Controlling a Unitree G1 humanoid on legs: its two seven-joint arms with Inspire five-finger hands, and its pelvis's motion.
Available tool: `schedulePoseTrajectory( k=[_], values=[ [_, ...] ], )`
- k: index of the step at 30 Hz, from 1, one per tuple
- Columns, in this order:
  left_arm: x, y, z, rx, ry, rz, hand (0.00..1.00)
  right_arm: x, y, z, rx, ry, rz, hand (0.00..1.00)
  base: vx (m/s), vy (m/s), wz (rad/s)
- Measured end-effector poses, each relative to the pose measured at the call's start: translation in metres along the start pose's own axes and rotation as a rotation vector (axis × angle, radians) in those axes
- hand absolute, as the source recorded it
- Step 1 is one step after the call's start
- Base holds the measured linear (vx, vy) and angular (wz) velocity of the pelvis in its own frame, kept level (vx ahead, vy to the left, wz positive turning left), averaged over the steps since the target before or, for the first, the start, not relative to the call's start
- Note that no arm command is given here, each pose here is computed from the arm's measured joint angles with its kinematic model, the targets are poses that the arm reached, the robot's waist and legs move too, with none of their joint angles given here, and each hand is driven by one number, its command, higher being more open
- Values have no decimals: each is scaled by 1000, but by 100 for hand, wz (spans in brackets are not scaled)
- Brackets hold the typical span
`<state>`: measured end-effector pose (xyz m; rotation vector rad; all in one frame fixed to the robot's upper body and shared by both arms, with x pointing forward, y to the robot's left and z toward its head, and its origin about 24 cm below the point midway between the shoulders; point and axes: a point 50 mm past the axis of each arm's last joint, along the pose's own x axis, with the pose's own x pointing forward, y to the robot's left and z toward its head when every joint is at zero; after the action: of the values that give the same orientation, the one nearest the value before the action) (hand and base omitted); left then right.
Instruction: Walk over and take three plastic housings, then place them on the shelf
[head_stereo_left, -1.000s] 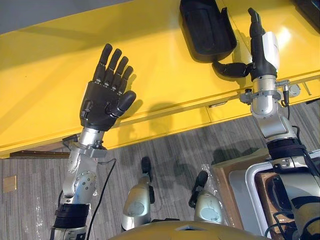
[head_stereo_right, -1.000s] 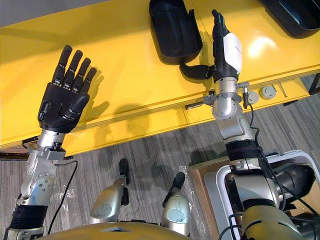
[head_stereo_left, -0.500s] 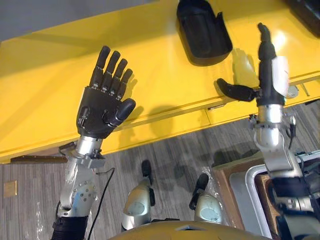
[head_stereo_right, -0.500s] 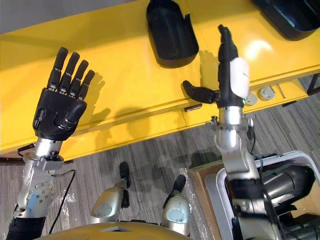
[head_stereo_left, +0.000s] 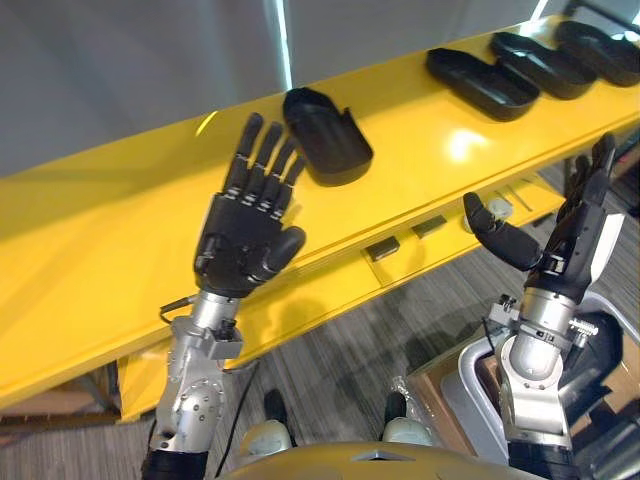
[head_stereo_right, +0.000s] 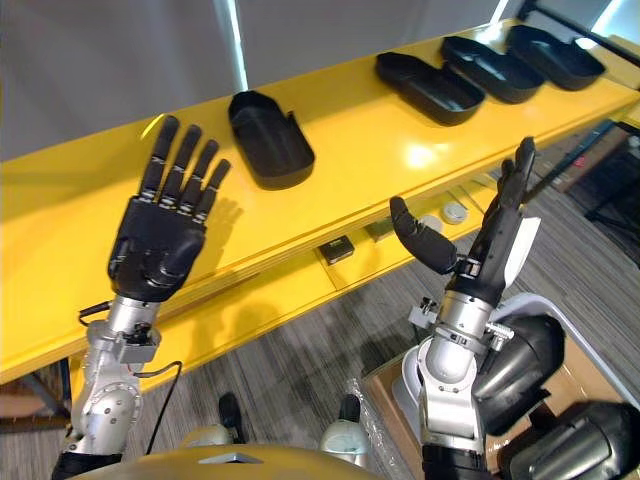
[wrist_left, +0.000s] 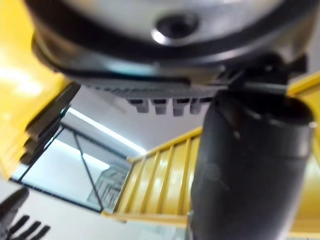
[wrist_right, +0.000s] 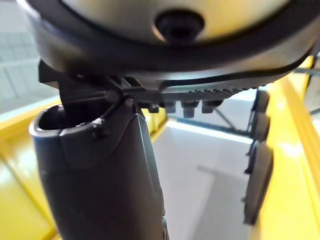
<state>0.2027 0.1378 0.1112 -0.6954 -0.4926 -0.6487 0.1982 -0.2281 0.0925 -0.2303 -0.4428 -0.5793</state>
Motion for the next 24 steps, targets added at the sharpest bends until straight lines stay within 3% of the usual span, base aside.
schedulePoseTrajectory(
  k=[5,8,11,18,21,24],
  values=[
    [10,-12,-28,-30,94,38,100,-43,-26,-31,61,321,-16,100,35,-12,-90],
    [17,13,-47,52,163,272,100,-78,-54,-41,5,474,-39,100,89,-84,-97],
    [19,19,-51,62,175,347,100,-90,-72,-43,4,526,-116,100,21,-74,-73],
    [24,23,-53,110,185,433,100,-90,-82,-33,12,427,-132,100,-25,-49,-36],
    [25,26,-48,135,167,449,100,-77,-71,-31,91,368,-96,100,-69,-10,-17],
    [7,28,-32,178,122,541,100,-45,-39,-26,191,259,34,100,-130,90,-113]
  ],
)
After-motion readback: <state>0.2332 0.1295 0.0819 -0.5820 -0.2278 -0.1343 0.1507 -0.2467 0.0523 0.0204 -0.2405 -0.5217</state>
